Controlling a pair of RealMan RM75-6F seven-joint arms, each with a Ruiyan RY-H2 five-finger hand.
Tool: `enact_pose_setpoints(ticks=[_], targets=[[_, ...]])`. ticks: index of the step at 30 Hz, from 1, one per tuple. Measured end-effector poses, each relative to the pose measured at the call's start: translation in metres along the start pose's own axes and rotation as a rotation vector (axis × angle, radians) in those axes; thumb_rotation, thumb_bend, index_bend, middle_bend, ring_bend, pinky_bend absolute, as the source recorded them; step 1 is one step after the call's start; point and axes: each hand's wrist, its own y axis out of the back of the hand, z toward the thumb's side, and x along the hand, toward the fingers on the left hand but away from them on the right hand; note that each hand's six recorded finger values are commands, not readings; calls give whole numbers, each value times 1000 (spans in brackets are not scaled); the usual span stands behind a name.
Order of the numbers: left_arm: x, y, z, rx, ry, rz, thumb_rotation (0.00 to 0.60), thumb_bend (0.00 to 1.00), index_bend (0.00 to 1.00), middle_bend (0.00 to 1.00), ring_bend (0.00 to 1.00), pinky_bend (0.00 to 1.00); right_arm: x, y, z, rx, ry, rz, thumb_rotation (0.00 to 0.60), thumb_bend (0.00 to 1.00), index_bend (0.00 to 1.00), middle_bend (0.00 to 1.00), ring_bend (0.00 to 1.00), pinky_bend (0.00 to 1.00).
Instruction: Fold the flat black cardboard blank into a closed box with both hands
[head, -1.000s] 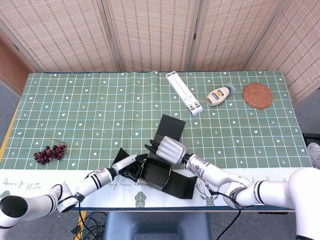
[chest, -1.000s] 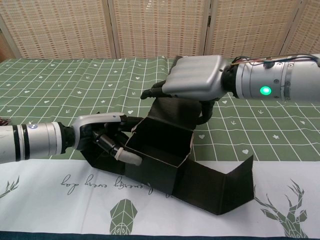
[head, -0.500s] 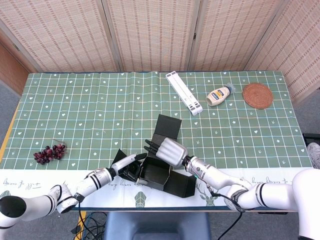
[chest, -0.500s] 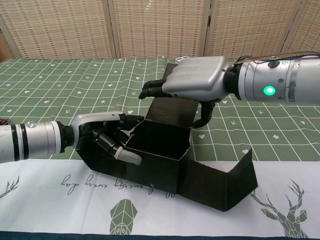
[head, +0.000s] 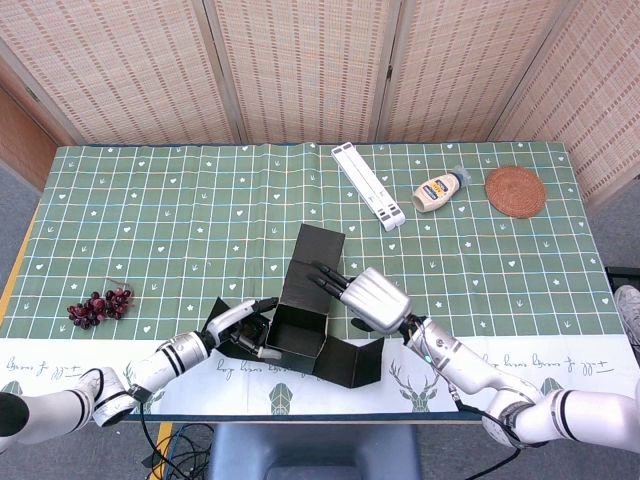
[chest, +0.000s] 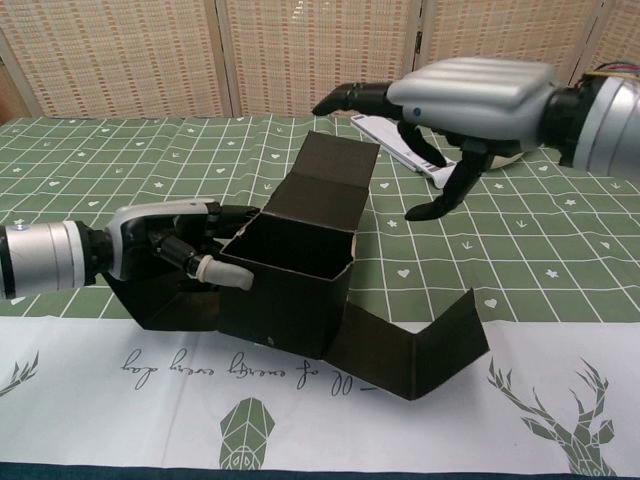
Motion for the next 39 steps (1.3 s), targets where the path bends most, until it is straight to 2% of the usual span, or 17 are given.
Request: enact_pose_setpoints(ticks=[10, 20, 28, 39], targets=[[-12, 22, 11, -99, -18, 45, 600, 76, 208, 255, 678, 885, 43, -4, -24, -117, -95, -114, 600, 205, 0, 10, 705, 1000], [-21, 57, 36, -207, -45, 119, 600, 76, 206, 255, 676, 885, 72, -13, -32, -184, -160, -194, 600, 201, 0, 18, 706, 1000], [-24, 69, 52, -282, -53, 145, 600, 76, 202, 255, 676, 885, 59, -21, -26, -203, -188, -283, 600, 48, 0, 0, 695, 1000], [-28, 69, 64, -359, -55, 125, 600, 75, 193, 255, 676, 886, 16, -38, -5, -239, -218, -435, 600, 17, 0, 0, 642, 1000]])
